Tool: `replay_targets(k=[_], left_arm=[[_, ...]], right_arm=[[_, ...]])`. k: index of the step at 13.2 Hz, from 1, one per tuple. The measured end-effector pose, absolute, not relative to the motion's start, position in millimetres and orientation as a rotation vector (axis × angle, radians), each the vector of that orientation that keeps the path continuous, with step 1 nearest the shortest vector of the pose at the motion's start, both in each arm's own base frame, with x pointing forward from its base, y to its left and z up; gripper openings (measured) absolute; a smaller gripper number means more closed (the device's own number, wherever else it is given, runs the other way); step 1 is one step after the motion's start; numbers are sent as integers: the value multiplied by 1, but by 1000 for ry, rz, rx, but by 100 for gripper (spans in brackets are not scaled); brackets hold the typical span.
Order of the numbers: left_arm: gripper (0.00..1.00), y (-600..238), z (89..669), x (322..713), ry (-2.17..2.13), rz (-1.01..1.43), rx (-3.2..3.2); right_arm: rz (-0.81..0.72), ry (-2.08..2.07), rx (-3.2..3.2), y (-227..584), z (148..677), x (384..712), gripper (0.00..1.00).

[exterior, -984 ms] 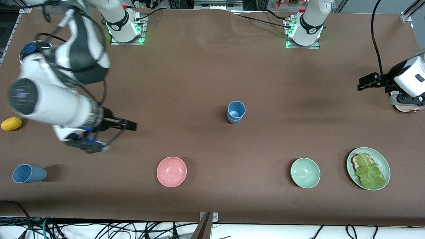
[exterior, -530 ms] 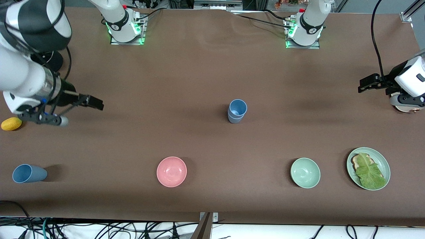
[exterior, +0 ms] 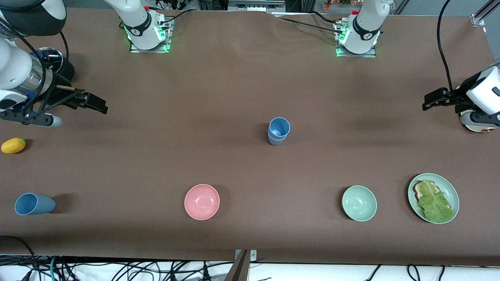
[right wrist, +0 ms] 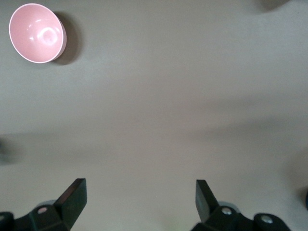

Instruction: Stack blue cups with both arms

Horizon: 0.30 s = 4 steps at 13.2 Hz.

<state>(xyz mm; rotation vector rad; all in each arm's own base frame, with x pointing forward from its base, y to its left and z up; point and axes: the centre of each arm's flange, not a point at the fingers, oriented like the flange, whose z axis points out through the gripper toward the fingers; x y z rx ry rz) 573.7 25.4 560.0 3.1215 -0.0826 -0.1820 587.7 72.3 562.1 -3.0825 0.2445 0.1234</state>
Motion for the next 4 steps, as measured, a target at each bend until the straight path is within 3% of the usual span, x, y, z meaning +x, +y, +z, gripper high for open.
replay_targets(k=[4], left_arm=[[100, 26, 559, 574, -80, -184, 3121]], right_arm=[[123, 226, -3090, 73, 561, 590, 100]])
